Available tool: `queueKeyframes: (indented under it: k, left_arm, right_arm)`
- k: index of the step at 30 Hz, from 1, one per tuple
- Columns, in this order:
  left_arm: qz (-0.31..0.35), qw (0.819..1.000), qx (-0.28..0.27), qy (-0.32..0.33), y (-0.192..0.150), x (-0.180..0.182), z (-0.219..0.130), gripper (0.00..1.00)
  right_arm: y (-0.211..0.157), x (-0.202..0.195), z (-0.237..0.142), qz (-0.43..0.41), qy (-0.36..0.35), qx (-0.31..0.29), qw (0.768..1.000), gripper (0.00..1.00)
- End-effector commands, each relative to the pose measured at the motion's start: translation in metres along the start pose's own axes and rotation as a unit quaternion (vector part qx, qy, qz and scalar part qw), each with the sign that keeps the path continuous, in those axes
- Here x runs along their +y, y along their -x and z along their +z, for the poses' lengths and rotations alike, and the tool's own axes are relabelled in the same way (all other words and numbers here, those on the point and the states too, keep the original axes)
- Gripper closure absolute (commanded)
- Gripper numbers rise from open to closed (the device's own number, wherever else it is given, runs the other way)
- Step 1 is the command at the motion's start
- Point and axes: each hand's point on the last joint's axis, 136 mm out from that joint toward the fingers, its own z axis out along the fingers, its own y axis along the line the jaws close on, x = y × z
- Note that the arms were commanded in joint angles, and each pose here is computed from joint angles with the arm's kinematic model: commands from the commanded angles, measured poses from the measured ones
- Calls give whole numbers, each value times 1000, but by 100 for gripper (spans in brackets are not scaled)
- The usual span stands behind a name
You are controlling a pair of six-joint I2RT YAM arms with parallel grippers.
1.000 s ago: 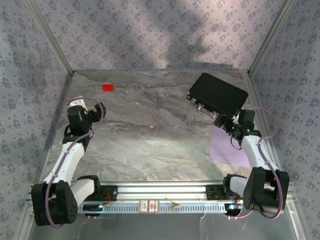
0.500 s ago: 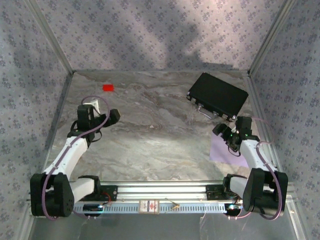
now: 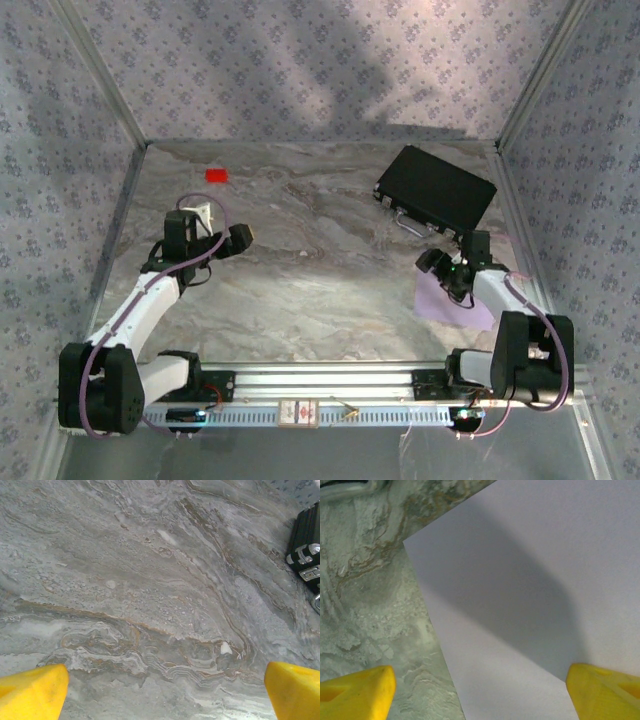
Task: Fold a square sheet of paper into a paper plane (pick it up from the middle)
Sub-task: Move the square sheet of paper to the center of the table.
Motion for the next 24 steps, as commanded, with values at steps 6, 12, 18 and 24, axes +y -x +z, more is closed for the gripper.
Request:
queueKeyframes:
  k: [6,12,18,24]
  left_arm:
    - [1,999,10,-39,3,-20,-5,0]
    - [-2,999,21,-47,-2,-24,-5,0]
    - [-5,998,33,-56,-8,-29,-4,0]
    - [2,995,72,-74,-23,-41,0,0]
  right_arm:
    - [-34,27,16,14,-8,36,999,10]
    - [-65,65,28,30,-9,26,999,10]
    - [-87,115,45,40,23,29,998,11]
    - [-84,156,42,3,48,42,998,11]
